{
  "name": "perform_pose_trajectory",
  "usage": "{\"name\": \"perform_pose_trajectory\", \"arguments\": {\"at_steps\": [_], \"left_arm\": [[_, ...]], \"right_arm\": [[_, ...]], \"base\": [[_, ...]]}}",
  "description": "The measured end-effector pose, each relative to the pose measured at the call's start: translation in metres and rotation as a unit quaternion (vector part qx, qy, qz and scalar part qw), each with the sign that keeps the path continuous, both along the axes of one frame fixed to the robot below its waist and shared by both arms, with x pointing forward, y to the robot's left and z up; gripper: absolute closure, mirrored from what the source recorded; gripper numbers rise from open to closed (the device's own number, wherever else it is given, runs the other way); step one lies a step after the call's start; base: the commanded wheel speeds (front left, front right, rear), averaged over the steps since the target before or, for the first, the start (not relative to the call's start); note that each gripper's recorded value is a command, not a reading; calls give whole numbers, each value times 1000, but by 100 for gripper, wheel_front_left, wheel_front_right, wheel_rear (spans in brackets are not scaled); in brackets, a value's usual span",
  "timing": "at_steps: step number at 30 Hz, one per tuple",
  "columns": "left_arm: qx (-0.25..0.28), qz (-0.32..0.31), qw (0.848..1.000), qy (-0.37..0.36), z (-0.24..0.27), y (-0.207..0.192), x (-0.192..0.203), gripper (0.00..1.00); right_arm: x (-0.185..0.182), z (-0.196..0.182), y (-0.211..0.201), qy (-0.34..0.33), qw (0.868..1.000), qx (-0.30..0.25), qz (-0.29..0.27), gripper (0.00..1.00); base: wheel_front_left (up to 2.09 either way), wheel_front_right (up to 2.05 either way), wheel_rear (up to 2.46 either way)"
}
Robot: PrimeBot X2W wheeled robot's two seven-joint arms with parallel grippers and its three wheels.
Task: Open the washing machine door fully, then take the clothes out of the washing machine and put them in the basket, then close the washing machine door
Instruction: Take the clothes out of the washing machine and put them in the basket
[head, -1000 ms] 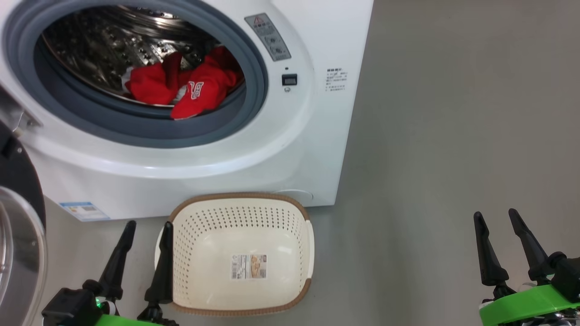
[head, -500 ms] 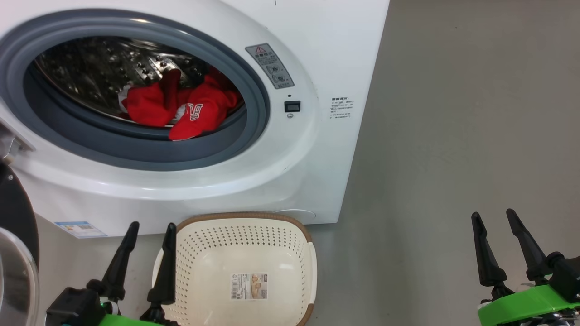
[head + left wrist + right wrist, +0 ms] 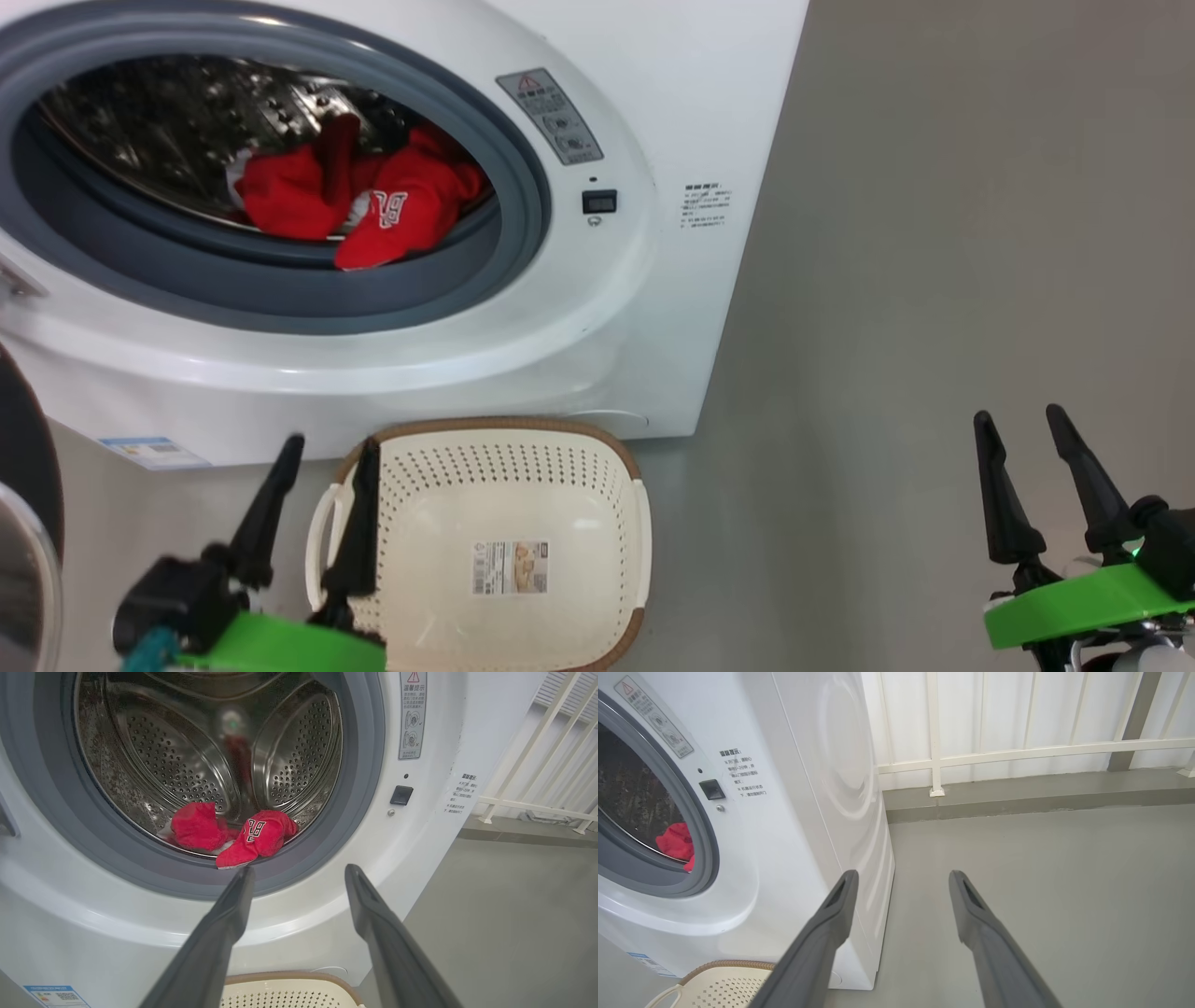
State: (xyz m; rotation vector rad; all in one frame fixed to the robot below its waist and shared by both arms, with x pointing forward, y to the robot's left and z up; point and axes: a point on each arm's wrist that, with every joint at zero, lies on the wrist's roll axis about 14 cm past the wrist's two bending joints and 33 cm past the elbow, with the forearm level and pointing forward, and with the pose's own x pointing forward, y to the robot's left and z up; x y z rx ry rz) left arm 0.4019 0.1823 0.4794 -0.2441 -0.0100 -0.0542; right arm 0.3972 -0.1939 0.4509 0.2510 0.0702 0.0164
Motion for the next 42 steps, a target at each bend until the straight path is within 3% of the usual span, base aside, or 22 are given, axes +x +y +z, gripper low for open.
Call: {"name": "perform_pose_trajectory", "arguments": {"at_steps": [13, 27, 42], "left_arm": [[11, -30, 999, 13, -15, -20, 89, 0], [29, -33, 998, 42, -46, -17, 174, 0], [28, -32, 997, 67, -83, -24, 230, 0]], "right_arm": [[21, -18, -8, 16, 1000, -2, -11, 0], [35, -38, -27, 35, 999, -16, -34, 0], [40, -66, -36, 67, 996, -23, -46, 0]], "base": [[0, 0, 0], [0, 0, 0], [0, 0, 0]]}}
